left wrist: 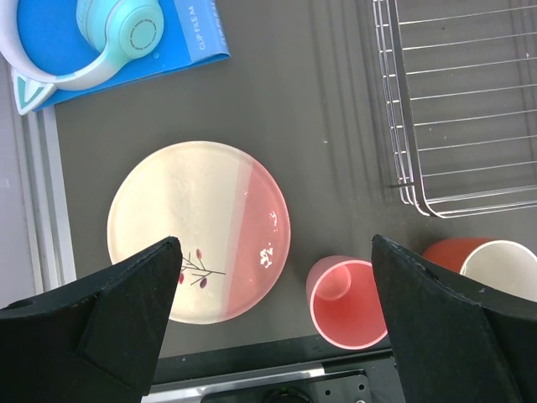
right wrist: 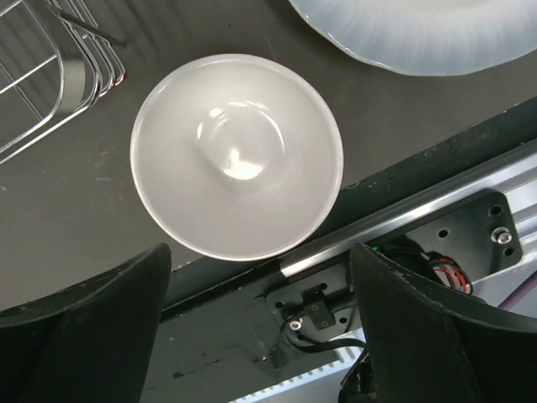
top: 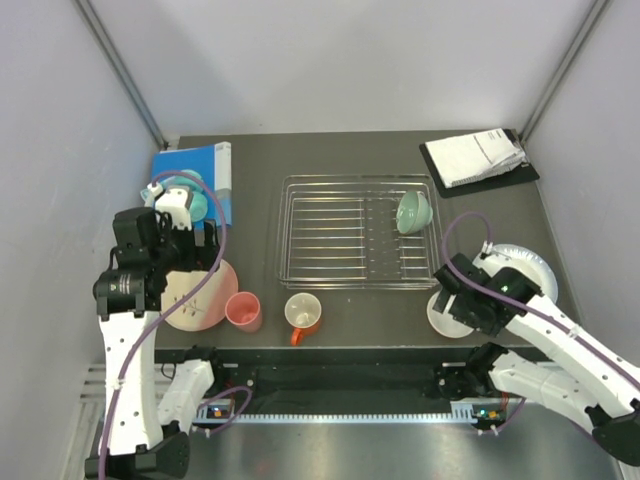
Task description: Load the mixed dishes into the dish rack
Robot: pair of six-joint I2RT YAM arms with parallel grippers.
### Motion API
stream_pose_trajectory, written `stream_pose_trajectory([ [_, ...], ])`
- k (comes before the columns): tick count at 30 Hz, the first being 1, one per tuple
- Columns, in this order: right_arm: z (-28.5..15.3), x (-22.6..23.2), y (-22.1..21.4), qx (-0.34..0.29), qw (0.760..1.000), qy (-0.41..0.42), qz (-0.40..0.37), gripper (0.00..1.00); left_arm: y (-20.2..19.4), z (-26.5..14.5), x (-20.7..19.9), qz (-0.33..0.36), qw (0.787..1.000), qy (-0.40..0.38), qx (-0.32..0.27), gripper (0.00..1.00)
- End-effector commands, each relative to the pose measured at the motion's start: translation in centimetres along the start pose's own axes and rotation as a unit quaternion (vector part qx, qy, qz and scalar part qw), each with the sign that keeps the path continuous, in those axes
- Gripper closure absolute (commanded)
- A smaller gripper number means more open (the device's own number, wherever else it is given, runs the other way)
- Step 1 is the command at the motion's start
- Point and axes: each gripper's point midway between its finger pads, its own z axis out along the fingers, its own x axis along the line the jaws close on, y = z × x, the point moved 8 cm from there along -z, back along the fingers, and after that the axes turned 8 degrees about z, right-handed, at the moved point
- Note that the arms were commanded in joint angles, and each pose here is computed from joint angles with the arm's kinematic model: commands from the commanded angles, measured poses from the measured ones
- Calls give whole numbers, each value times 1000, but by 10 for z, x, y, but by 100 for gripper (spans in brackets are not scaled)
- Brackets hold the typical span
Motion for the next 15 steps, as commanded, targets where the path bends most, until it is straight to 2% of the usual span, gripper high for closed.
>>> stream_pose_trajectory([
  [1, -8, -1, -1, 13, 999, 6, 41, 15, 15, -10, 5, 19, 999, 21, -38, 1],
  [10, 12, 14, -8, 33, 999, -34, 12, 15, 14, -9, 6, 29, 999, 26, -39, 1],
  [15, 24, 27, -15, 48, 999, -21, -14, 15, 10, -8, 8, 39, 998, 33, -37, 1],
])
